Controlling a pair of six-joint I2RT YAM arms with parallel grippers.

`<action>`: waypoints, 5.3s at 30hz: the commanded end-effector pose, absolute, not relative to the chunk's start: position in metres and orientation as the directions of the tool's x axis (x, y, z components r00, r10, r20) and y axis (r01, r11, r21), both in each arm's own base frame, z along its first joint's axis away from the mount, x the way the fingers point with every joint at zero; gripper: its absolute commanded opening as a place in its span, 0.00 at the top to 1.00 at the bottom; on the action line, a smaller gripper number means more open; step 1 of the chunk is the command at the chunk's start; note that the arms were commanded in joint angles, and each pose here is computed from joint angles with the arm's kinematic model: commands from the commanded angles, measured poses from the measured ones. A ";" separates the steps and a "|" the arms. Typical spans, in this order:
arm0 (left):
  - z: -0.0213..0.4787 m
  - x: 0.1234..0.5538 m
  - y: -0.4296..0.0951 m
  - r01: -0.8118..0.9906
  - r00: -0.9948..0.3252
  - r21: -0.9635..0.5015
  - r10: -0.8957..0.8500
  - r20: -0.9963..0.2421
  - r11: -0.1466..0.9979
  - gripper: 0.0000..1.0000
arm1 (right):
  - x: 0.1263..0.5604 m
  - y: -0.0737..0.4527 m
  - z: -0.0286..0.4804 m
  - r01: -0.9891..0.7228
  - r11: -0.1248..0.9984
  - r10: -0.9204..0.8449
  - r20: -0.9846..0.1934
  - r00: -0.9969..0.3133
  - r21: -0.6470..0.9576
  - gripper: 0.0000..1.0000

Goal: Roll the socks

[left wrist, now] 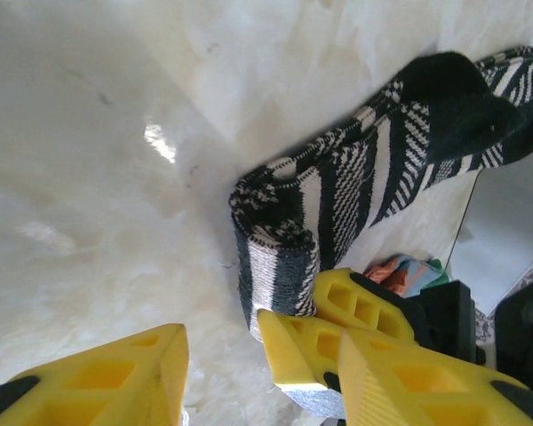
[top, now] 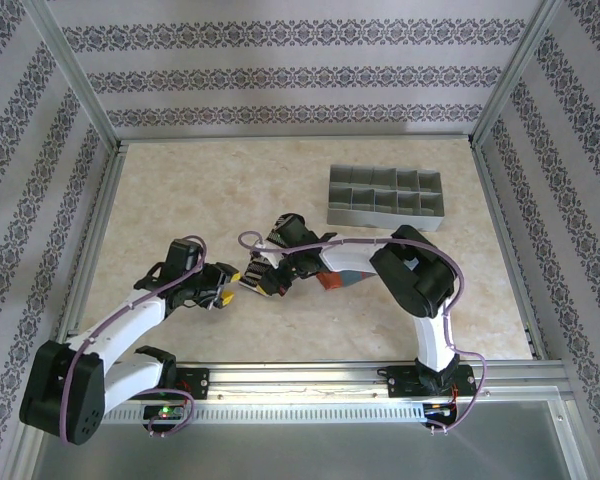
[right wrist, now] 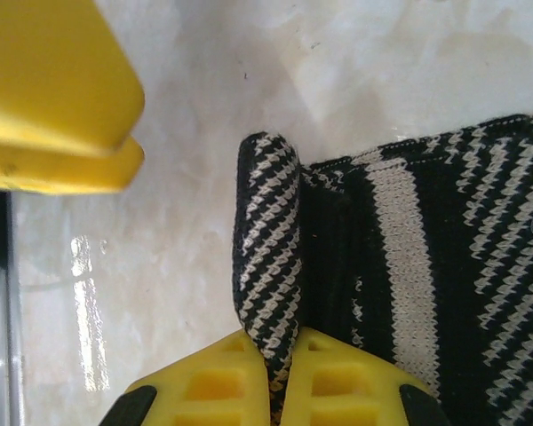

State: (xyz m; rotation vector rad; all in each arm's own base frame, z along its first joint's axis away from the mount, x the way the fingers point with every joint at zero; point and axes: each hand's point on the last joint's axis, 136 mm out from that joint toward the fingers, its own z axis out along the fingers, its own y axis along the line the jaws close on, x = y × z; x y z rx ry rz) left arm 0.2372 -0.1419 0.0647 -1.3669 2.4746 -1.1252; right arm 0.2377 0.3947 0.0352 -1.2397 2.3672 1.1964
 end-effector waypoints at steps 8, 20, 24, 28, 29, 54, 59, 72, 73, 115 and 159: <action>0.049 0.261 -0.169 -0.640 -0.631 -0.697 -0.739 0.235 0.324 0.59 | 0.236 0.379 0.007 -0.595 0.425 -0.570 -0.309 -0.762 0.682 1.00; 0.002 0.247 -0.156 -0.730 -0.611 -0.527 -0.761 0.219 0.435 0.89 | 0.234 0.378 0.006 -0.603 0.420 -0.576 -0.315 -0.755 0.678 1.00; -0.005 0.228 -0.148 -0.771 -0.598 -0.429 -0.767 0.232 0.471 1.00 | 0.233 0.377 0.012 -0.696 0.390 -0.616 -0.391 -0.684 0.603 0.94; 0.000 0.214 -0.143 -0.788 -0.590 -0.380 -0.770 0.244 0.484 1.00 | 0.236 0.376 0.038 -0.865 0.331 -0.639 -0.585 -0.500 0.377 0.64; 0.003 0.211 -0.142 -0.791 -0.587 -0.374 -0.772 0.243 0.484 1.00 | 0.233 0.375 0.048 -0.916 0.304 -0.645 -0.652 -0.399 0.260 0.58; 0.015 0.209 -0.152 -0.797 -0.583 -0.376 -0.764 0.277 0.472 1.00 | 0.222 0.407 0.029 -0.817 0.082 -0.868 -0.444 0.223 -0.571 0.85; 0.027 0.215 -0.149 -0.792 -0.573 -0.421 -0.776 0.265 0.442 0.78 | 0.216 0.390 0.015 -0.904 0.145 -0.865 -0.495 0.082 -0.402 1.00; 0.056 0.239 -0.156 -0.721 -0.605 -0.573 -0.756 0.249 0.389 0.46 | 0.195 0.359 -0.005 -0.891 0.290 -0.719 -0.535 -0.444 0.350 1.00; 0.056 0.240 -0.158 -0.717 -0.609 -0.582 -0.751 0.256 0.383 0.47 | 0.196 0.357 -0.006 -0.873 0.299 -0.708 -0.524 -0.473 0.385 1.00; 0.005 0.185 -0.164 -0.844 -0.524 -0.299 -0.803 0.284 0.446 1.00 | 0.186 0.387 0.053 -0.811 0.127 -0.834 -0.504 0.224 -0.571 0.51; 0.028 0.256 -0.189 -0.689 -0.584 -0.658 -0.771 0.254 0.305 0.56 | 0.186 0.344 -0.021 -0.707 0.376 -0.706 -0.309 -0.637 0.599 1.00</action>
